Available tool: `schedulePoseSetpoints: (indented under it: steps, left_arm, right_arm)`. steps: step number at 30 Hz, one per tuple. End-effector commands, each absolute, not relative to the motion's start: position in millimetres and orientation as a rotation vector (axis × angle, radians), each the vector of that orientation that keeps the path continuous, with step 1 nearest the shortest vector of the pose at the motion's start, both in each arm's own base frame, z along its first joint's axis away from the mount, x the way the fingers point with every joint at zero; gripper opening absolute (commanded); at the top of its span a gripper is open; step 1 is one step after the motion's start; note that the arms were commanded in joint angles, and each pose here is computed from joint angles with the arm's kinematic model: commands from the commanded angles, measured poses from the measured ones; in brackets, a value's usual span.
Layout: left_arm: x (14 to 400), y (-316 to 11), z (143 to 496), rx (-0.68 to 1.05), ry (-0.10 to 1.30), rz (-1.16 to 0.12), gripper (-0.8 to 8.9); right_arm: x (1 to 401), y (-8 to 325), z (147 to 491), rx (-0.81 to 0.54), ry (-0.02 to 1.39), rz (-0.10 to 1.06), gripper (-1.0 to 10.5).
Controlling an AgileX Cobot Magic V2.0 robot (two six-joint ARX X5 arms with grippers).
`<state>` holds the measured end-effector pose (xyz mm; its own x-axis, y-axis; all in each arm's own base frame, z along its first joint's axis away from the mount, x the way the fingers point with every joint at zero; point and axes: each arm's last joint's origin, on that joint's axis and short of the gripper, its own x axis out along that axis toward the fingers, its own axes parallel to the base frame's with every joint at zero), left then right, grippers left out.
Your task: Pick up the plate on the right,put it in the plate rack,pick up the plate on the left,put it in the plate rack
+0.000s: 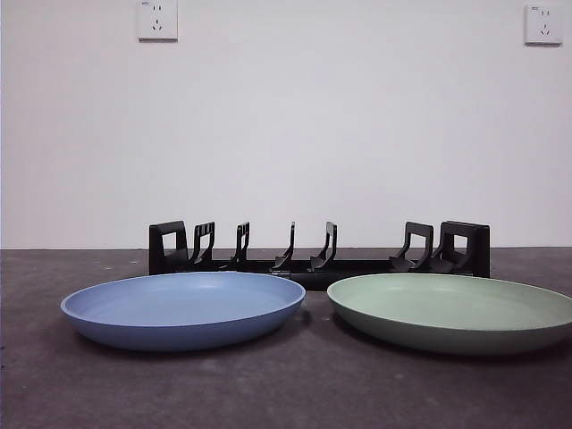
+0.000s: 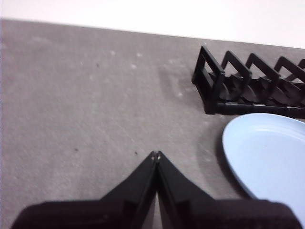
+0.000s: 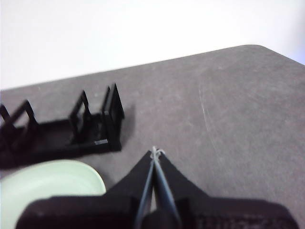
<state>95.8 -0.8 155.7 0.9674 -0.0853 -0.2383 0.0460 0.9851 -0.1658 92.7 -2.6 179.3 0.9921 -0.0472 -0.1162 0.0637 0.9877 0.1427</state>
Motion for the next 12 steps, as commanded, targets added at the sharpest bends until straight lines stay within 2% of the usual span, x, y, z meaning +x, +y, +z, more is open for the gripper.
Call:
schedulePoseSetpoints:
  steps: [1, 8, 12]
  left_arm:
    - [94, -1, 177, -0.196, 0.213, -0.091, -0.06]
    - [89, -4, 232, -0.196, 0.205, -0.185, -0.06]
    - [89, -6, 262, -0.172, 0.217, -0.255, -0.06]
  right_arm:
    - [91, -2, 201, 0.185, 0.092, -0.032, -0.1]
    - [94, 1, 261, 0.186, 0.163, 0.051, -0.1]
    - [97, 3, 296, 0.143, 0.232, 0.123, -0.1]
